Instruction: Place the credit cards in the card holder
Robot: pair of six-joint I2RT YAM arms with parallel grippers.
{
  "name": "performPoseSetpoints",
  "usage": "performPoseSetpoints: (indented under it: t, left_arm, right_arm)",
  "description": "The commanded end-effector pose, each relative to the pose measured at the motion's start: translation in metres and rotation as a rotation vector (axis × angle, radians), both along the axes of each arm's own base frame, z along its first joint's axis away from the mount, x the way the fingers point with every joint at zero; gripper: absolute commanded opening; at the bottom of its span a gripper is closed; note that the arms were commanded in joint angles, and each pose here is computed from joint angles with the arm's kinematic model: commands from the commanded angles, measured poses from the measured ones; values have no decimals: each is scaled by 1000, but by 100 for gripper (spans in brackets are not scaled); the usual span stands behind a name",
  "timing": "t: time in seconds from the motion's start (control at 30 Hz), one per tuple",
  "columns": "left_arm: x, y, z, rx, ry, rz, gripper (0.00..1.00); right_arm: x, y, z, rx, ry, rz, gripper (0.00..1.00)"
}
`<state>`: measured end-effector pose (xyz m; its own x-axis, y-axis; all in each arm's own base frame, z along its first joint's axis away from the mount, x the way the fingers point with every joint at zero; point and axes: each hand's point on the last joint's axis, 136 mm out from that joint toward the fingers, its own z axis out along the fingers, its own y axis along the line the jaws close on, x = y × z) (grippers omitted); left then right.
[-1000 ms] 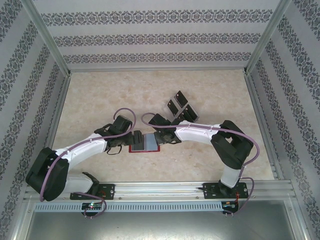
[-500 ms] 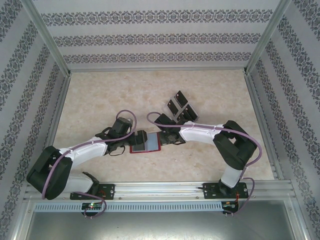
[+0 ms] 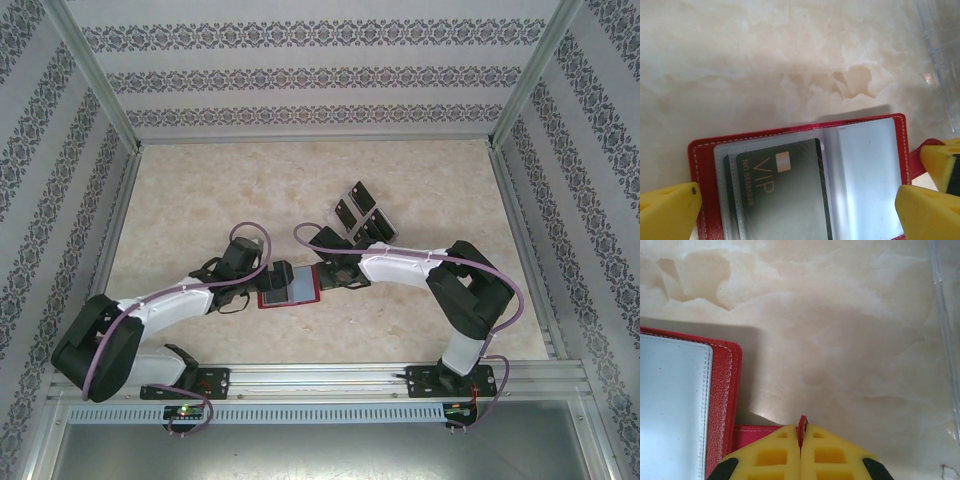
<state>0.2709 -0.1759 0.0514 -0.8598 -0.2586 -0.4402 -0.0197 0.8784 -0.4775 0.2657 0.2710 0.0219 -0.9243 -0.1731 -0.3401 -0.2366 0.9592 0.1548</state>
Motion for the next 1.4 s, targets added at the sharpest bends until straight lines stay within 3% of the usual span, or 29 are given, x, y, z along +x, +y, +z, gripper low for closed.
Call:
performPoseSetpoints:
  t: [0.0, 0.67, 1.33, 1.37]
  left_arm:
    - [4, 12, 4, 20, -23, 52, 100]
    - [4, 0, -17, -2, 36, 18, 100]
    - [18, -43, 56, -214, -103, -41, 100]
    - [18, -46, 60, -230, -110, -41, 100]
  right_arm:
    - [1, 0, 8, 25, -7, -10, 0]
    - [2, 3, 9, 32, -8, -5, 0]
    - [9, 9, 18, 53, -26, -1, 0]
    - [9, 7, 19, 55, -26, -6, 4]
